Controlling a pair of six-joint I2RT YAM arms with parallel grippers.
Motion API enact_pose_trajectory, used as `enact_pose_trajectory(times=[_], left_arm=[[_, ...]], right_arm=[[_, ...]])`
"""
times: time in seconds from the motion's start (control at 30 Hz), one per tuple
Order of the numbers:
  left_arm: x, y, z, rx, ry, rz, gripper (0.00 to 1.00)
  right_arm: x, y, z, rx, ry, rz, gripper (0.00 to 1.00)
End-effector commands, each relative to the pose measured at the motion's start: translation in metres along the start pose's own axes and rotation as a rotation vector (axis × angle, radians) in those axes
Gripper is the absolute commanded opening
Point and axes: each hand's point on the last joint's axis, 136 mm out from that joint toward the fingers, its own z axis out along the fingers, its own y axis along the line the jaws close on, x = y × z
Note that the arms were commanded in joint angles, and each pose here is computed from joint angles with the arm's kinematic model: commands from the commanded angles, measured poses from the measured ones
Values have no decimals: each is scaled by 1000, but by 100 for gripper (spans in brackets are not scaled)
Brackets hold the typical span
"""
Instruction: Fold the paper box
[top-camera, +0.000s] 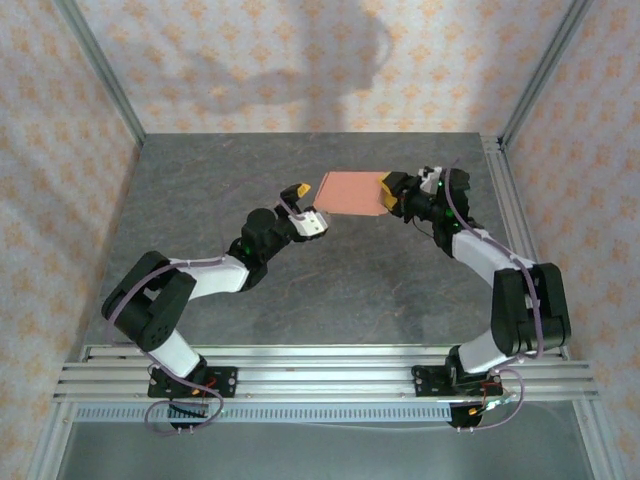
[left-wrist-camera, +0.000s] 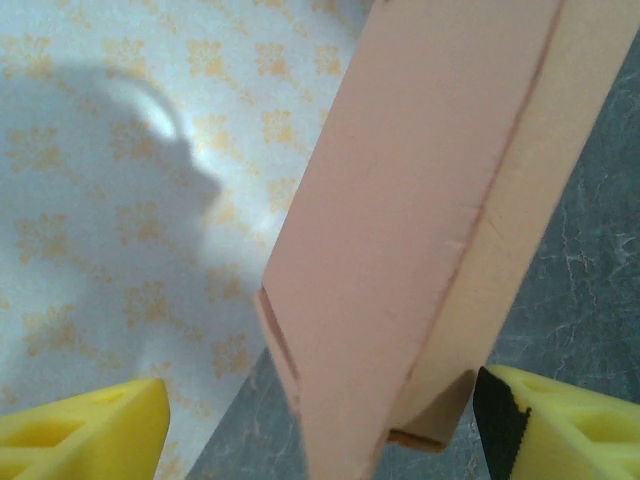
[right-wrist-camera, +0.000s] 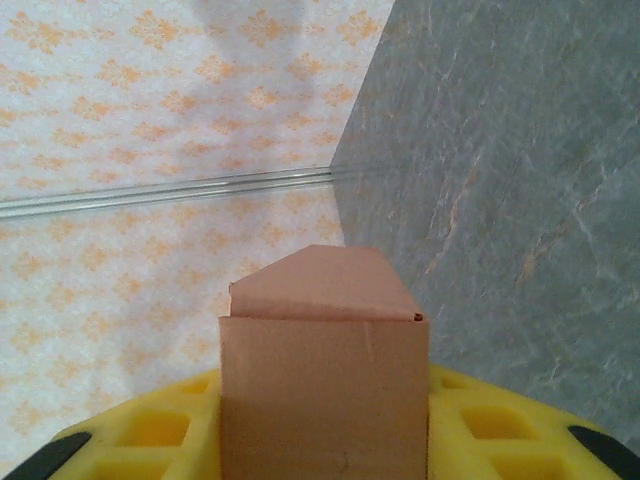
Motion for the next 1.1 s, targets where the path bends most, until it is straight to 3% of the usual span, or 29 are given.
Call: enact_pose_trajectory(times=[0.0, 0.47, 0.83, 0.93, 1.07], left_arm=[[-23, 5, 1, 1, -93, 65, 80], [-28, -12, -8, 121, -98, 128, 59], [-27, -30, -12, 236, -87, 183, 41], [-25, -32, -12, 244, -80, 180, 40], [-16, -33, -7, 300, -6, 116, 34]], right_arm=[[11, 18, -11, -52, 21, 66, 39], [43, -9, -34, 139, 88, 167, 38], [43, -15, -33, 168, 96, 161, 40], [41, -13, -33, 163, 85, 144, 49], [34, -4, -38, 156, 34, 54, 74]])
